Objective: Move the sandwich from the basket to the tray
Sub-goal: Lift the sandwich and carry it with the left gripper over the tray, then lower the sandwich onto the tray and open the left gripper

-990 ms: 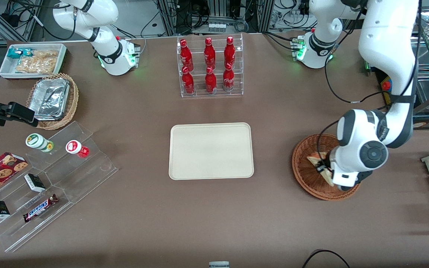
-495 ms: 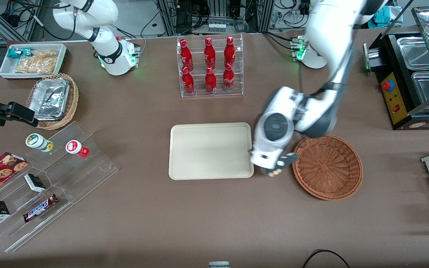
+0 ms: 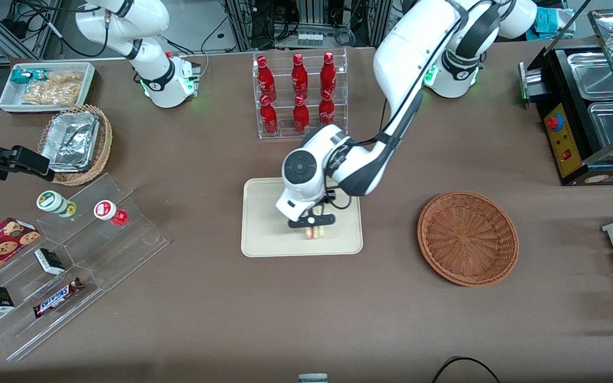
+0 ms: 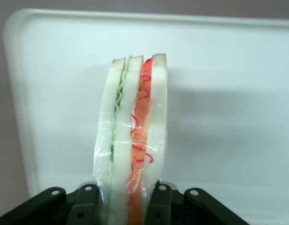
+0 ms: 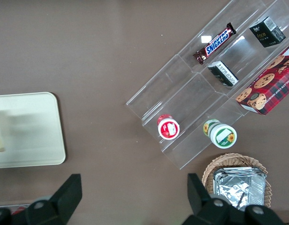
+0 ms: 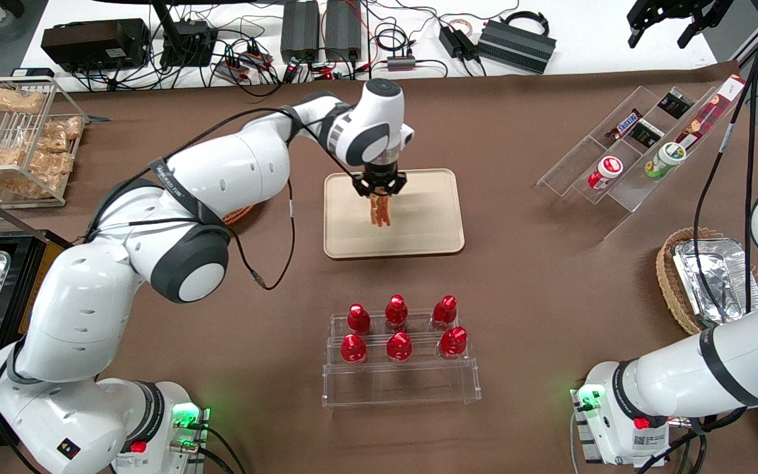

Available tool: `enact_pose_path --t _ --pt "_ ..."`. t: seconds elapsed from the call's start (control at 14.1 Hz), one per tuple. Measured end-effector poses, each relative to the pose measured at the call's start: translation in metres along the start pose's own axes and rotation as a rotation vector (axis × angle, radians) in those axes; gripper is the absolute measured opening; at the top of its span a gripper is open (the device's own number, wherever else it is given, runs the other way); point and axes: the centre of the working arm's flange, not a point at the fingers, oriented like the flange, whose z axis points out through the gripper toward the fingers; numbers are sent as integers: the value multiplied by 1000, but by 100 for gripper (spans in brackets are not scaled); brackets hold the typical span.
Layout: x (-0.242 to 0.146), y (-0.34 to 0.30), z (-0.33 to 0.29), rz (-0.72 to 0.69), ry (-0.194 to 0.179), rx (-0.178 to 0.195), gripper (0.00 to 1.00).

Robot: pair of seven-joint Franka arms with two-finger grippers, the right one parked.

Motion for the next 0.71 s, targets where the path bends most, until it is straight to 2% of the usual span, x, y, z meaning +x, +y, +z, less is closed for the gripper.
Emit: enact_pose_path --t 0.14,0.49,0.71 --pt "-3 11 14 34 -1 -26 33" --pt "-5 15 29 52 -17 -23 35" --pt "-5 14 25 55 -22 -17 61"
